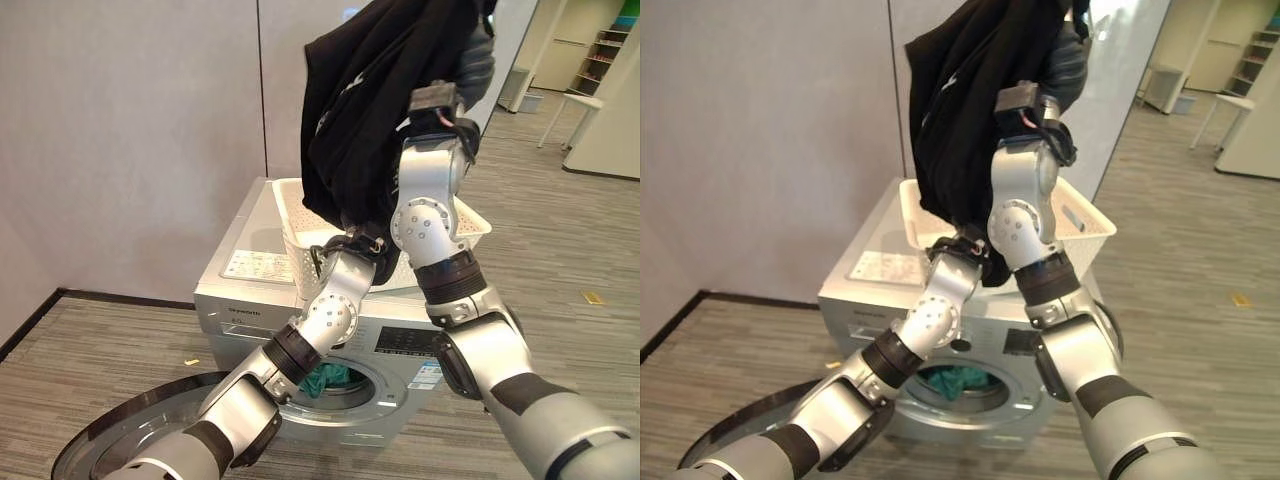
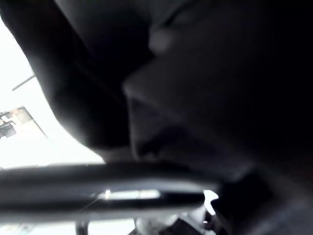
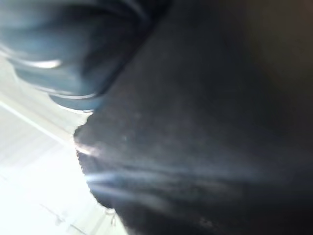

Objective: Grab the laundry basket,head to the washer,open it,put in the laundry and shut it.

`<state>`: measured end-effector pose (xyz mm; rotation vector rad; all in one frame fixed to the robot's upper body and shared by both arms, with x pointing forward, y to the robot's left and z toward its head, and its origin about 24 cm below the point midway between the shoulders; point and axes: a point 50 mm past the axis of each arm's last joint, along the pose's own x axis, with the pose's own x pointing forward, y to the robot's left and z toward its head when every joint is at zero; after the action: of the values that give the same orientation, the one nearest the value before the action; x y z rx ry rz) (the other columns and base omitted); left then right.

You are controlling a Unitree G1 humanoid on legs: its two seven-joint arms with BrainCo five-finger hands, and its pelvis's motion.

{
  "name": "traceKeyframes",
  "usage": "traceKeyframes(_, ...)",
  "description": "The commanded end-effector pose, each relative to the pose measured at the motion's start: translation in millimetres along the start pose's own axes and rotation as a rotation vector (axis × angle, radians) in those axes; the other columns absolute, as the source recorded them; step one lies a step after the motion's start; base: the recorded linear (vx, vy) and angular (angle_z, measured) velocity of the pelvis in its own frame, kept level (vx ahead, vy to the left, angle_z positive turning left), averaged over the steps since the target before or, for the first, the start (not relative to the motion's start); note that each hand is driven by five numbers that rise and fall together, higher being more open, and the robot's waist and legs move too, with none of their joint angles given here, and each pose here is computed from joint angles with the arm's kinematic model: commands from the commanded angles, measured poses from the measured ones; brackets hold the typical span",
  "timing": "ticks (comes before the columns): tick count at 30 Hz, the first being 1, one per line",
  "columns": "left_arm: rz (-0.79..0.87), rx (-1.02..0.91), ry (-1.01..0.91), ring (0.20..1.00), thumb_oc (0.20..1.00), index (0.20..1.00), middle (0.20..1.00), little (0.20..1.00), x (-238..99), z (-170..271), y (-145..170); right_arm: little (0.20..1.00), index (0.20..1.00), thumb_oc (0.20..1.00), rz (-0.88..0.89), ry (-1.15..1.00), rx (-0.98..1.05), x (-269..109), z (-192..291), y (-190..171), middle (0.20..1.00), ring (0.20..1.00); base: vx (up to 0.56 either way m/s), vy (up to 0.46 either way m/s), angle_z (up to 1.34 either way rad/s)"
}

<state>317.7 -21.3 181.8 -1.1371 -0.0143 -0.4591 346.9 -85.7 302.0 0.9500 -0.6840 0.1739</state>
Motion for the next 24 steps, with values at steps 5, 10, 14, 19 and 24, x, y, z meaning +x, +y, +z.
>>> traceKeyframes(5, -0.457, 0.003, -0.326, 1.0, 1.0, 1.0, 1.0, 1.0, 16, 65, -107, 0.2, 0.2, 0.2, 0.011, 0.227, -0.693, -12, 9, -100, 0.2, 0.2, 0.0, 0.003, -0.08)
traceKeyframes(10, -0.516, 0.108, -0.344, 1.0, 1.0, 1.0, 1.0, 1.0, 13, 71, -105, 0.2, 0.2, 0.2, 0.157, 0.108, -1.054, 20, 55, -85, 0.2, 0.2, 0.0, 0.006, -0.07)
traceKeyframes(14, -0.527, 0.152, -0.335, 1.0, 1.0, 1.0, 1.0, 1.0, 14, 70, -101, 0.2, 0.2, 0.2, 0.187, 0.031, -1.303, 37, 78, -78, 0.2, 0.2, 0.0, 0.0, 0.0)
traceKeyframes(19, -0.553, 0.174, -0.324, 1.0, 1.0, 1.0, 1.0, 1.0, 13, 68, -98, 0.2, 0.2, 0.2, 0.246, -0.042, -1.541, 57, 103, -61, 0.2, 0.2, 0.0, 0.0, 0.0)
traceKeyframes(24, -0.569, 0.186, -0.321, 0.2, 0.2, 0.2, 0.2, 0.2, 13, 70, -94, 0.2, 0.2, 0.2, 0.281, -0.088, -1.724, 68, 124, -52, 0.2, 0.2, 0.0, 0.0, 0.0)
